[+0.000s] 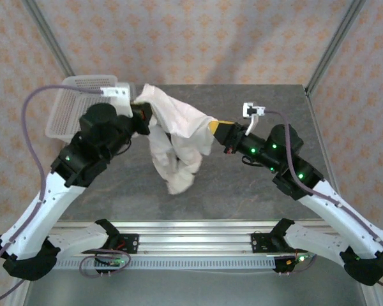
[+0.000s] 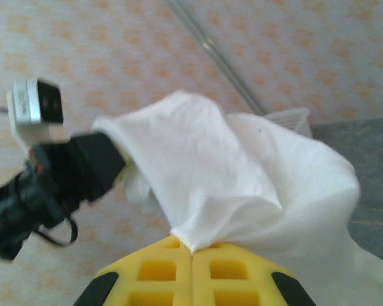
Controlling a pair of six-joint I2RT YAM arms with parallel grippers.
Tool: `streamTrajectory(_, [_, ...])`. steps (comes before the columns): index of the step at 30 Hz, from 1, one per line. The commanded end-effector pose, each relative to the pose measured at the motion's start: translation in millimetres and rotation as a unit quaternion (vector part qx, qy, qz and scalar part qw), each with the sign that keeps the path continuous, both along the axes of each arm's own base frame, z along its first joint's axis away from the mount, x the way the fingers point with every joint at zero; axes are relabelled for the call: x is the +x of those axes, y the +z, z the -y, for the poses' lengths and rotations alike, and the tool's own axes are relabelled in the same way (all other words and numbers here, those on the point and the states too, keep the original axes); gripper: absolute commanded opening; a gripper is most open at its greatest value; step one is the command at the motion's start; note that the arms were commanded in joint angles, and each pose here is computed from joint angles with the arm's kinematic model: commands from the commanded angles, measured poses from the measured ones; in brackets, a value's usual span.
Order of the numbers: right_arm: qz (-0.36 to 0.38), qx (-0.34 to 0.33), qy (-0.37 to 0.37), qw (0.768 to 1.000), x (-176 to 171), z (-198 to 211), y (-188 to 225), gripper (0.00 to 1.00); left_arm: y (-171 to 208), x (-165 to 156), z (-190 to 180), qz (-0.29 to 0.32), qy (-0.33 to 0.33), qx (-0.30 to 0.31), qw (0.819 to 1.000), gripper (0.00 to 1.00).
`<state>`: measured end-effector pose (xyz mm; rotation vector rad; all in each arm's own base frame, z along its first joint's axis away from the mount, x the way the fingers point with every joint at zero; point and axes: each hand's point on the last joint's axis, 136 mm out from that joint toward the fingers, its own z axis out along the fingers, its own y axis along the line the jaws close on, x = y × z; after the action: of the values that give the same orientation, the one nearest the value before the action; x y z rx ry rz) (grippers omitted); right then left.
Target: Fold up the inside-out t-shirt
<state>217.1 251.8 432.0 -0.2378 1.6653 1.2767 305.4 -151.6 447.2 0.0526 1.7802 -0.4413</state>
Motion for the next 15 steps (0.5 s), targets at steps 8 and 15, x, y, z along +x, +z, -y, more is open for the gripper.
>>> streamTrajectory(8, [0.030, 0.094, -0.050, 0.994, -4, 28, 55, 0.00, -66, 153, 34, -0.091, 0.044, 0.096, 0.990, 0.00])
streamTrajectory(15, [-0.090, 0.109, -0.226, 0.964, 43, 70, 4, 0.00, -93, 184, 55, -0.104, -0.004, 0.075, 0.992, 0.43])
